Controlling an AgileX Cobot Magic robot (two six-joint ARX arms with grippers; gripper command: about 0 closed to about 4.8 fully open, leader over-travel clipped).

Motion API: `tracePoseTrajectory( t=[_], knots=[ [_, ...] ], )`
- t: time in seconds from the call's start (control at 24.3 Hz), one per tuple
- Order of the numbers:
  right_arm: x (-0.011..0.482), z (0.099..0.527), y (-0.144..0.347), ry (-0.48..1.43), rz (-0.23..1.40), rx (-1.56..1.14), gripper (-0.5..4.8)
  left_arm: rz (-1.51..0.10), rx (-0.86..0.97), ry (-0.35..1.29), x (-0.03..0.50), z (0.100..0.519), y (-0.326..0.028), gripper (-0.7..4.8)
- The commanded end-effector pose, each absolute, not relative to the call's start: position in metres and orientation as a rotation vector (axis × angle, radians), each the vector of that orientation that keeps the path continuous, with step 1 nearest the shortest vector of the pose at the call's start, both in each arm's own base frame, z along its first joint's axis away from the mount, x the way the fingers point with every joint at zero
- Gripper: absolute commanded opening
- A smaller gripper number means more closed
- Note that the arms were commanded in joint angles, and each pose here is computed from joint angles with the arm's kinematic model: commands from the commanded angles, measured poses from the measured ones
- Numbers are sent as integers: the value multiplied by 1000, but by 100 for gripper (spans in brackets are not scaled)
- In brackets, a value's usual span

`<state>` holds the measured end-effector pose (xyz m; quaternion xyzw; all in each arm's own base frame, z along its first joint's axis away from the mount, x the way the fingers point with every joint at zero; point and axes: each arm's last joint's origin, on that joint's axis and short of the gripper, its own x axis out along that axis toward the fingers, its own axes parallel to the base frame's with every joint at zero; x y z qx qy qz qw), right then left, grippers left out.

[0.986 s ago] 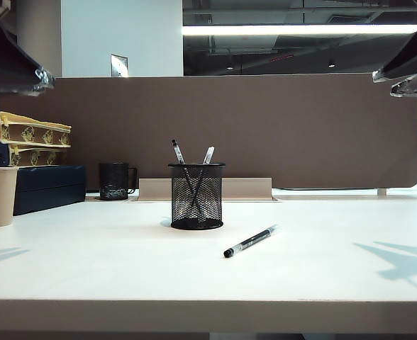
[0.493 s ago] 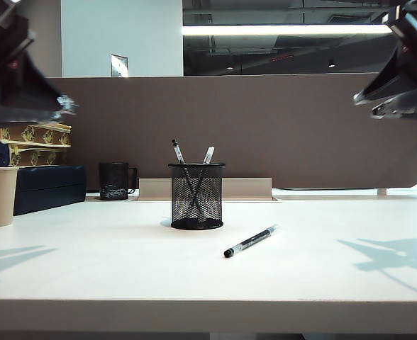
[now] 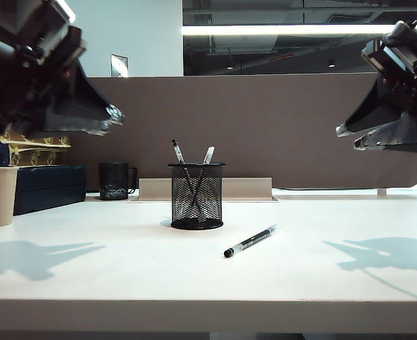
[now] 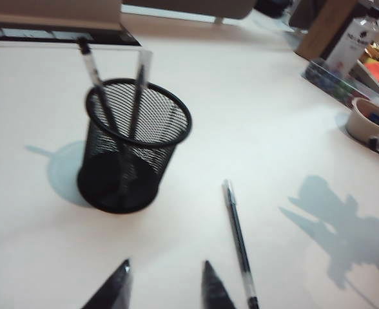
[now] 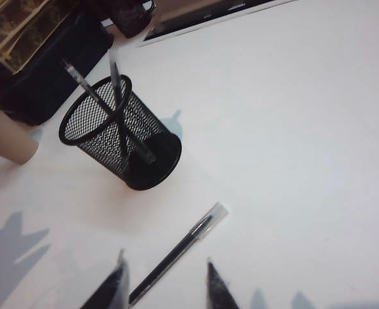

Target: Pick up one pen and put it in the pen container.

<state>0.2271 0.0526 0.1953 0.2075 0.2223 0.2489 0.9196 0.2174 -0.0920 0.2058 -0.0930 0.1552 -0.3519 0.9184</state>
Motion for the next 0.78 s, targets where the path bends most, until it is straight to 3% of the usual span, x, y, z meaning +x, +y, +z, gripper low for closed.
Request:
tracePoseTrajectory(
  t=[0.04,0.45,0.78],
  knots=[
    [231,199,56,446,527,441,150,-775,-179,325,219,206,-102,135],
    [255,205,69,464,561,435,150,-870,-108,398,219,190,-138,135],
    [265,202,76,507,568,435,150,-881,-95,436,226,185,-147,154]
  ],
)
